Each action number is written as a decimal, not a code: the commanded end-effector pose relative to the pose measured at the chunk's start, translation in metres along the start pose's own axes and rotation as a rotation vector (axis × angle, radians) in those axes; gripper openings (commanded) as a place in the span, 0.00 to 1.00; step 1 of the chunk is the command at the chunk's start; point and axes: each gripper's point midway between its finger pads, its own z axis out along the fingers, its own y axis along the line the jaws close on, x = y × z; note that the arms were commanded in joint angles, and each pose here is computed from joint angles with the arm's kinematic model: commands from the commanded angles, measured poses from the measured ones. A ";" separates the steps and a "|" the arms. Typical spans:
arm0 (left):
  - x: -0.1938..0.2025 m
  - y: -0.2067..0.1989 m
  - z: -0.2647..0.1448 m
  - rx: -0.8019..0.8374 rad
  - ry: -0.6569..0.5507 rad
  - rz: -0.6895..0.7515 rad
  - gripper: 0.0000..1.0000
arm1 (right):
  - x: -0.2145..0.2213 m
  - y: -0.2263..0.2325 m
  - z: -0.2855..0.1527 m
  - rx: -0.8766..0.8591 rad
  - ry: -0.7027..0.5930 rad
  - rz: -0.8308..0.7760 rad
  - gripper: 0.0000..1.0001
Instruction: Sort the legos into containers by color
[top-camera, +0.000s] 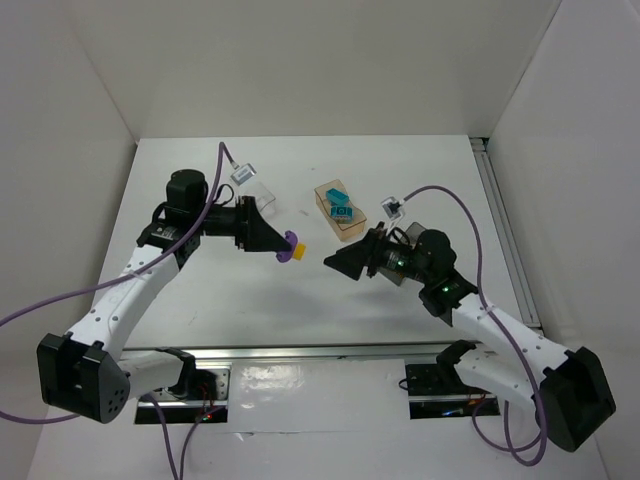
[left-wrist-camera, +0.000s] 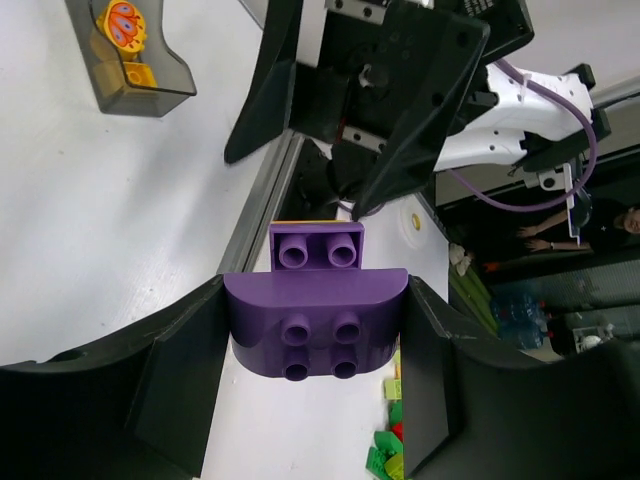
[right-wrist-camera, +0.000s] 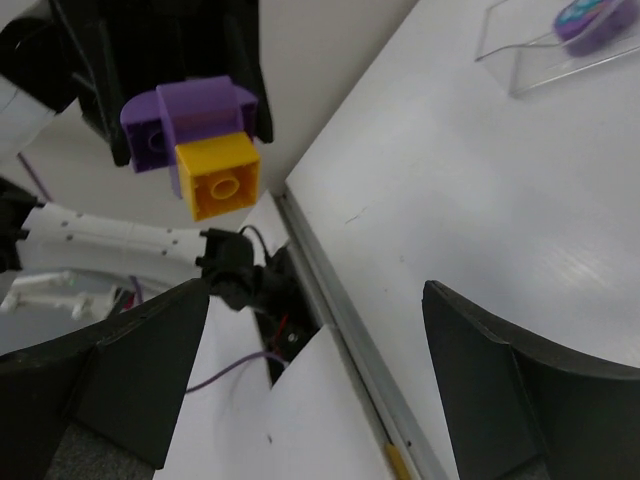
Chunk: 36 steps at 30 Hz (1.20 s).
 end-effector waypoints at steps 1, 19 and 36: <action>-0.002 -0.015 -0.005 0.077 0.007 0.057 0.21 | -0.006 0.058 0.008 -0.247 0.033 -0.115 0.94; 0.001 -0.016 -0.007 0.105 0.025 0.059 0.12 | 0.003 0.085 0.055 -0.370 0.115 -0.163 0.93; 0.008 -0.012 -0.009 0.117 0.029 0.052 0.06 | 0.001 0.091 0.064 -0.426 0.113 -0.119 0.31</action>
